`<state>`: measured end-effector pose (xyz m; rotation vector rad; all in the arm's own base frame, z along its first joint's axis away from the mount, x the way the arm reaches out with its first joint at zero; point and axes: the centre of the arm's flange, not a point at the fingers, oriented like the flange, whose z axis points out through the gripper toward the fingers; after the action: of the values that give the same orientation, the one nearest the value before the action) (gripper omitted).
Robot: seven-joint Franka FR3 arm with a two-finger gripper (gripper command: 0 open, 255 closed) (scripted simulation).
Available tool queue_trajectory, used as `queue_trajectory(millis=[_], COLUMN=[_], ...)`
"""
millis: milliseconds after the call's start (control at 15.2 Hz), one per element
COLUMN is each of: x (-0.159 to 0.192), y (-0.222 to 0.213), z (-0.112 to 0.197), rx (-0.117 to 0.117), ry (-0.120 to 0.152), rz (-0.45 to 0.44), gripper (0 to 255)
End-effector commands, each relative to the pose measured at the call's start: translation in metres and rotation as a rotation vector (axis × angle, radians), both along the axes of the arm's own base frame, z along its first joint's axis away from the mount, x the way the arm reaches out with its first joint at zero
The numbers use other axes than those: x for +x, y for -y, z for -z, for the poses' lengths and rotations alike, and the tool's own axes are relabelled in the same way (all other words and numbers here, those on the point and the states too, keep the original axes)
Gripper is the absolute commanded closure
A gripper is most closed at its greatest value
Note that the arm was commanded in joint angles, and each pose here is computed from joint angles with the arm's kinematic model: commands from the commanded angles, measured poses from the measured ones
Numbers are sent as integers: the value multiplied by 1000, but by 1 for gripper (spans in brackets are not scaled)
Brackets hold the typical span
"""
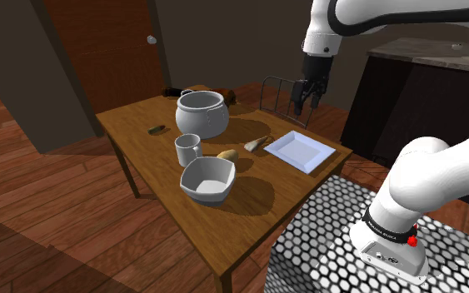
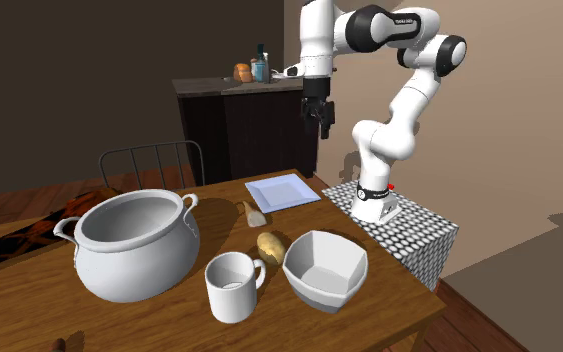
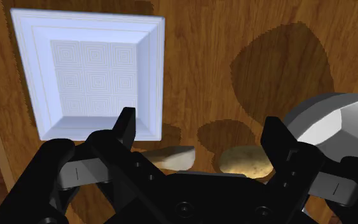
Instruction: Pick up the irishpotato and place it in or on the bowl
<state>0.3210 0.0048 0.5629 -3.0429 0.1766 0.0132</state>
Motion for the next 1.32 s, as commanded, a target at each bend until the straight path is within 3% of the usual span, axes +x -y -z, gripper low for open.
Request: queue_trajectory(millis=[0, 594, 1254], x=[0, 49, 143], y=[0, -93, -158], z=[0, 62, 136], rx=[0, -44, -94], ry=[0, -19, -40], rz=[0, 449, 948], gripper=[0, 0, 0])
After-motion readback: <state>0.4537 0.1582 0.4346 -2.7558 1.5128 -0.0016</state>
